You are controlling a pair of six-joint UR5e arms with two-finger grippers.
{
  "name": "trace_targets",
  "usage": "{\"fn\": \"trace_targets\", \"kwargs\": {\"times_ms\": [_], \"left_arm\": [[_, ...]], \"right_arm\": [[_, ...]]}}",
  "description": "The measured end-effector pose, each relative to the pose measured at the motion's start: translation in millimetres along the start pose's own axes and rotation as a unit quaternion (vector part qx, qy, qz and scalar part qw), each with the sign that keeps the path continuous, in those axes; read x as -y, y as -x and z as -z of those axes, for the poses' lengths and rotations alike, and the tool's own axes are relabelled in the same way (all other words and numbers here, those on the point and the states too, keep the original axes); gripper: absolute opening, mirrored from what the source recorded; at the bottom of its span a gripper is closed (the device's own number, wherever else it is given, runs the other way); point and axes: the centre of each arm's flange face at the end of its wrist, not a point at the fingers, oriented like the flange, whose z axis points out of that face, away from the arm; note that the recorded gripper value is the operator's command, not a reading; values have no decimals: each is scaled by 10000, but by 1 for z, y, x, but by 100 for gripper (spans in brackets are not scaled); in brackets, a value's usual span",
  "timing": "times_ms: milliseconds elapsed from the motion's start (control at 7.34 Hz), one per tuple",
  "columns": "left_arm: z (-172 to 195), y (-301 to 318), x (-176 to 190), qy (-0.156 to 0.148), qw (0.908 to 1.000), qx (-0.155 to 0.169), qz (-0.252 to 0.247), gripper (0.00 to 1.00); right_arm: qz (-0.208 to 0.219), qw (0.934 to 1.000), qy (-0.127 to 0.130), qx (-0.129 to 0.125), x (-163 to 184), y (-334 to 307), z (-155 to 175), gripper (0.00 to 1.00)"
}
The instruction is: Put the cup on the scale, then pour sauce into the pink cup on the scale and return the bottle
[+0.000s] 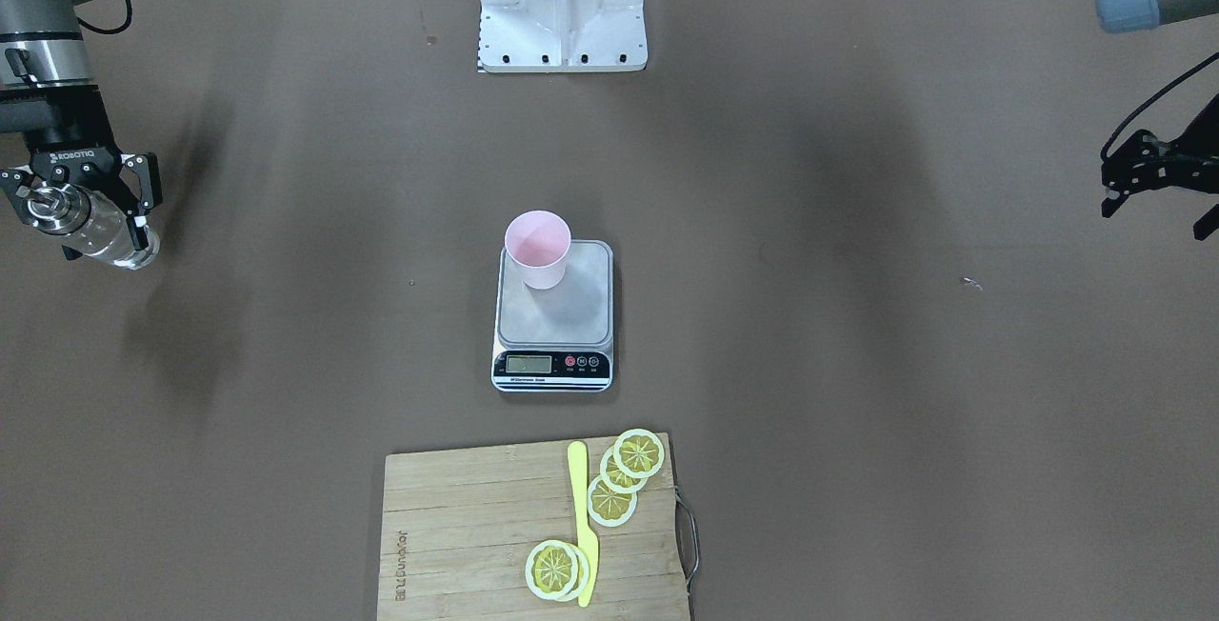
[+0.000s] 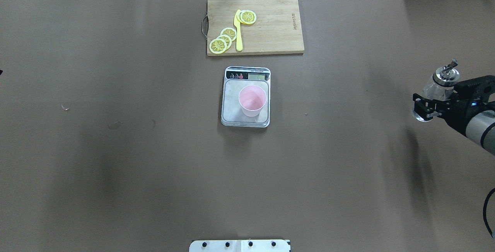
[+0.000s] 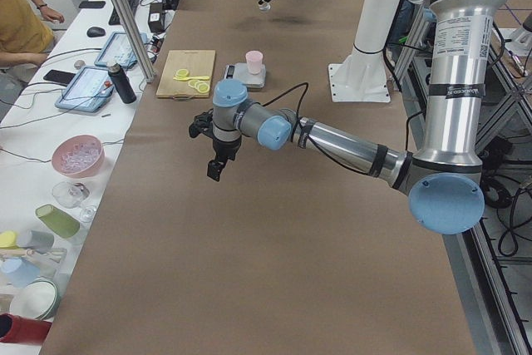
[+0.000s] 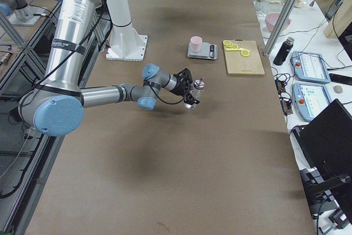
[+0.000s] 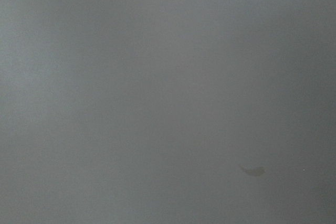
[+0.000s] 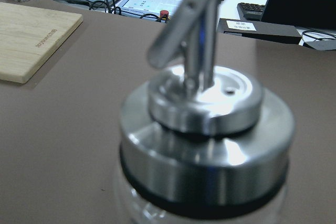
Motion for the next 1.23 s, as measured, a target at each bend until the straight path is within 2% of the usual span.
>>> {"fn": "trace_targets", "kwargs": {"times_ms": [545, 1226], "left_arm": [[-1, 1, -3, 21, 10000, -2, 22, 97], [1, 1, -3, 7, 10000, -2, 22, 97]], "right_arm": [[-13, 9997, -150, -186, -6, -8, -8, 0], [-100, 9997, -194, -126, -24, -10, -30, 0]]}}
